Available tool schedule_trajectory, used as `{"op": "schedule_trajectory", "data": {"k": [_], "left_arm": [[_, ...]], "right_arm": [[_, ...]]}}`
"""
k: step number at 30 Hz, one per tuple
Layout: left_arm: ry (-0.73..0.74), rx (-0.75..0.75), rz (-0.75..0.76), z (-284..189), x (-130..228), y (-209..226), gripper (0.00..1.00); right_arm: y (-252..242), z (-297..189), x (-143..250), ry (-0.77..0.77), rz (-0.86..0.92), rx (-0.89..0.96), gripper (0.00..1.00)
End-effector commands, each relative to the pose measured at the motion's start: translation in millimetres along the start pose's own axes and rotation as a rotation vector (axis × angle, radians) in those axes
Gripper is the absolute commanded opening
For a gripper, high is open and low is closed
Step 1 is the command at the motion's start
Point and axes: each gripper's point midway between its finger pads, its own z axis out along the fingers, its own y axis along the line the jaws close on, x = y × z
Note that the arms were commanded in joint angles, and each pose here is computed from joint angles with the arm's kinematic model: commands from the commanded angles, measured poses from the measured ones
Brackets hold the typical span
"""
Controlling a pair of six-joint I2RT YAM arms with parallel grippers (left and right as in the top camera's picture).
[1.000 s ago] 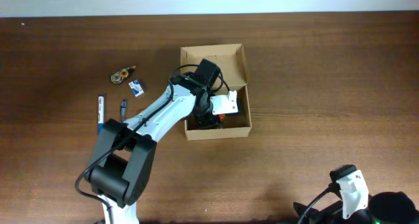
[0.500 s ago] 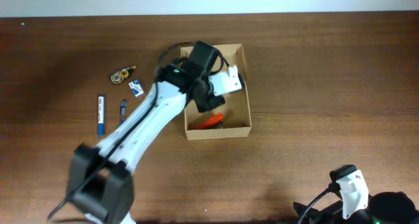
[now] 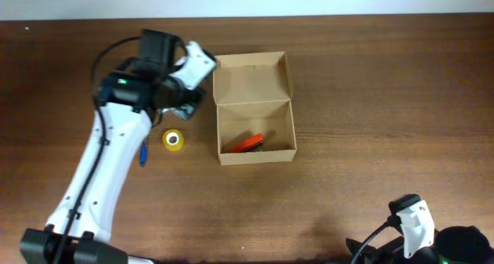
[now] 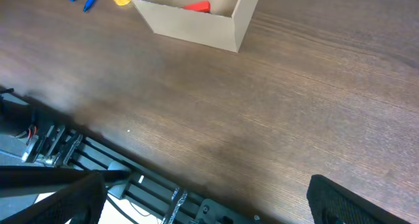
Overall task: Pack container
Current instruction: 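Withdraw the left gripper from the box toward the remaining items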
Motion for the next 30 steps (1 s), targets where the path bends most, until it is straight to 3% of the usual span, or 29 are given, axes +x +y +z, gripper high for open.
{"op": "schedule_trajectory", "data": {"k": [1,12,22,30], "left_arm": [[-0.015,-0.034,-0.132,-10.8,4.1,19.6,0.48],[0.009,-0.106,-0.357,-14.2,33.9,71.6,0.49],[0.104,-0.154,-0.598,37.3,57.0,98.7,0.48],[0.130,-0.207,-0.535,86.8,64.0,124.5,0.49]], "right_arm": [[1.0,0.5,1.3,0.002,-0.011,-0.008,0.99],[1.0,0.5,1.3,0.002,-0.011,-0.008,0.99],[1.0,0.5,1.3,0.002,-0.011,-0.008,0.99],[1.0,0.5,1.3,0.002,-0.011,-0.008,0.99]]}}
